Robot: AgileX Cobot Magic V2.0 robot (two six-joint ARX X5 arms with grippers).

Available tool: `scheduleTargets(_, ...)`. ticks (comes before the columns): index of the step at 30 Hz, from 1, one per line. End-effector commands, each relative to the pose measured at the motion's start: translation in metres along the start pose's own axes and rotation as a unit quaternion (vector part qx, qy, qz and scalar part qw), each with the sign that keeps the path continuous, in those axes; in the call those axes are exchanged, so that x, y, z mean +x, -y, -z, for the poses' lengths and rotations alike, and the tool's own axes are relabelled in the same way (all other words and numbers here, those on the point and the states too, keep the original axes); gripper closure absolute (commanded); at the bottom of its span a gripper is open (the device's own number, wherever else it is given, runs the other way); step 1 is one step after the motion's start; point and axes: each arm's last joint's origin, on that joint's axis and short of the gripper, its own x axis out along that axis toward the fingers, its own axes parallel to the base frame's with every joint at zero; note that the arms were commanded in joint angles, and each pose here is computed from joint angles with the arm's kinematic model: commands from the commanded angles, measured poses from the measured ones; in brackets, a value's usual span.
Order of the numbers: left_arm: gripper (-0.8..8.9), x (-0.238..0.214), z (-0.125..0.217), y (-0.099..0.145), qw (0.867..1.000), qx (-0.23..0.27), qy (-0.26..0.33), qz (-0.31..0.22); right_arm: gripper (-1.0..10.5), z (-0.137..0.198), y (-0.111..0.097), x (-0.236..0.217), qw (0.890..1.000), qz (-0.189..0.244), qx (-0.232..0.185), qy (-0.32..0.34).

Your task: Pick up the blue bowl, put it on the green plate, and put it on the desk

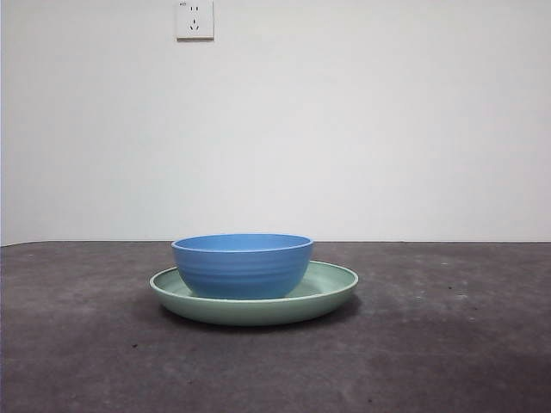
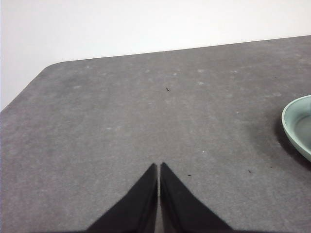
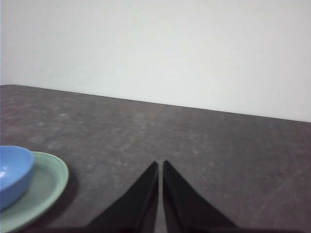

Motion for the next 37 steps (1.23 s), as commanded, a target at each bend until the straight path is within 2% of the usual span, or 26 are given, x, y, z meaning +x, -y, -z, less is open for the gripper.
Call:
scheduleTargets(1,8.04,0.002,0.007,0.001,1.0,-0.004,-0.014,0.0,9.4,0.008,0.001,0.0,1.0,0.018,0.018,0.006)
scheduleTargets(3,8.04,0.002,0.007,0.001,1.0,-0.004,-0.014,0.0,9.4,0.016,0.002,0.0,0.999,0.03,0.024,0.002)
scheduleTargets(10,8.04,0.002,0.007,0.001,1.0,-0.004,-0.014,0.0,9.4,0.038,0.003,0.004,0.998,0.031,0.038,-0.026)
scheduleTargets(17,8.04,0.002,0.007,0.001,1.0,-0.004,-0.014,0.0,9.4,0.051,0.003,0.003,0.994,0.032,0.053,-0.089)
scheduleTargets(37,8.04,0.002,0.007,0.001,1.0,-0.004,-0.014,0.0,9.4,0.05,0.003,0.003,0.995,0.029,0.051,-0.082)
